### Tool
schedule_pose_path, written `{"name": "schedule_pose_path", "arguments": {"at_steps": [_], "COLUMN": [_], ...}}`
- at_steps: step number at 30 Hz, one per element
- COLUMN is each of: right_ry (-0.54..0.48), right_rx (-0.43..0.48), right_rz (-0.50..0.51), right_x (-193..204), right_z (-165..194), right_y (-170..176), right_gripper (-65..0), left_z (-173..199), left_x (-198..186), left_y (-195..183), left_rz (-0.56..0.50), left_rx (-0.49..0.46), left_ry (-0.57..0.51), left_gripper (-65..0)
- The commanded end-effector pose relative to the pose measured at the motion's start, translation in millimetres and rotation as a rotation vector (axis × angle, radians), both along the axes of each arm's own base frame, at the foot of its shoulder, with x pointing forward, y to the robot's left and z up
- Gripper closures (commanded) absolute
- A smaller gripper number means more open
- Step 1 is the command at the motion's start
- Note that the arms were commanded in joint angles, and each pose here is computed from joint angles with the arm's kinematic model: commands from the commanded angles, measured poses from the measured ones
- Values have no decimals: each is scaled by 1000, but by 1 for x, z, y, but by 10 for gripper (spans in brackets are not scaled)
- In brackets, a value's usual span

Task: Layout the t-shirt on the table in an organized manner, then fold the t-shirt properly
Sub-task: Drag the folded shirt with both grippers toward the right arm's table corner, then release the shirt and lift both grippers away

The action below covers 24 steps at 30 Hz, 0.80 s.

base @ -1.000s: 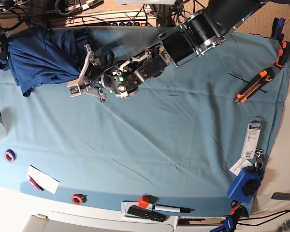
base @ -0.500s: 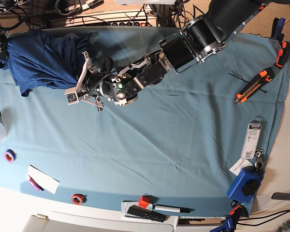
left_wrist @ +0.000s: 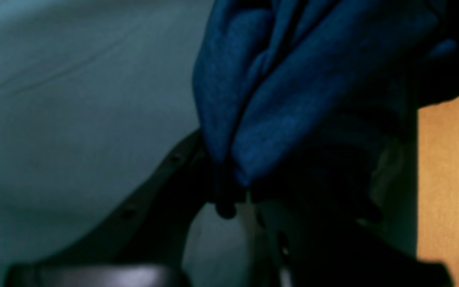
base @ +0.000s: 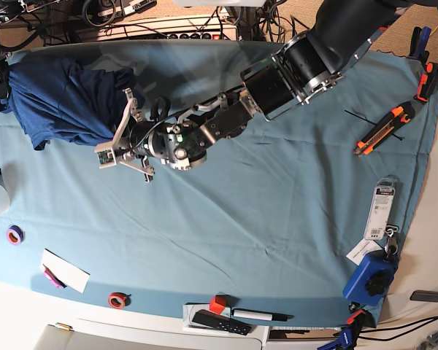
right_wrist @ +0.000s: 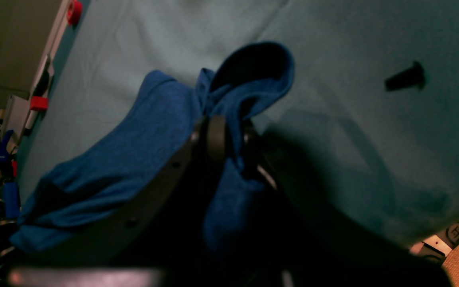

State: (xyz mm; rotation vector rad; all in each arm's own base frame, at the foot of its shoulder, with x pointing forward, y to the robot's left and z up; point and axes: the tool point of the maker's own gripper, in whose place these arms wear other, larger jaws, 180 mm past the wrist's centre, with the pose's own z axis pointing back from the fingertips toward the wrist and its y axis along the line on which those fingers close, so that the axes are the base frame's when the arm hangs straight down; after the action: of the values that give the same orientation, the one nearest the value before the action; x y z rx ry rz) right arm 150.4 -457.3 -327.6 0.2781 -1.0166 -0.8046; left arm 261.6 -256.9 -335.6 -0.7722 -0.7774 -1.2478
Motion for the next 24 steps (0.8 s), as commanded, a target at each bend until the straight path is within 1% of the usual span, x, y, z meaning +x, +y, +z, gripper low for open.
{"name": "schedule_pose_path", "arguments": {"at_steps": [1,2,3,5,6,7,13,15,20,24], "right_ry": [-34,-30,-27,-26,-28,-32,-62,-80,-82,-82], "right_rx": [-53,-50,-49,-53,-60,-70,-98,-119,-183,-230], "right_rz": [4,9,13,21,27,33,12,1,11,24], "right_x": [4,4,5,6,7,7,9,11,14,17], "right_z": [19,19,18,18,18,19,28,34,58,76], "right_y": [-10,-9,-8,-7,-7,-7,-14,-20,-37,-48], "right_gripper": [0,0,-48,-218,-277,-300,-301,-301,-301,-300], "left_z": [25,23,22,21,21,20,20,19,20,30], "left_x": [4,3,2,-2,-3,-3,-3,1,26,54], "left_y": [-14,-14,-14,-14,-14,-14,-14,-13,-3,6], "left_rz": [-6,-6,-7,-21,-20,-20,-20,-21,-18,49], "left_rx": [-67,-64,-65,-67,-67,-66,-64,-48,53,122], "left_ry": [-30,-29,-25,-20,-18,-17,-19,-47,-176,-225], "left_gripper": [0,0,-75,-254,-313,-341,-345,-345,-344,-344]}}
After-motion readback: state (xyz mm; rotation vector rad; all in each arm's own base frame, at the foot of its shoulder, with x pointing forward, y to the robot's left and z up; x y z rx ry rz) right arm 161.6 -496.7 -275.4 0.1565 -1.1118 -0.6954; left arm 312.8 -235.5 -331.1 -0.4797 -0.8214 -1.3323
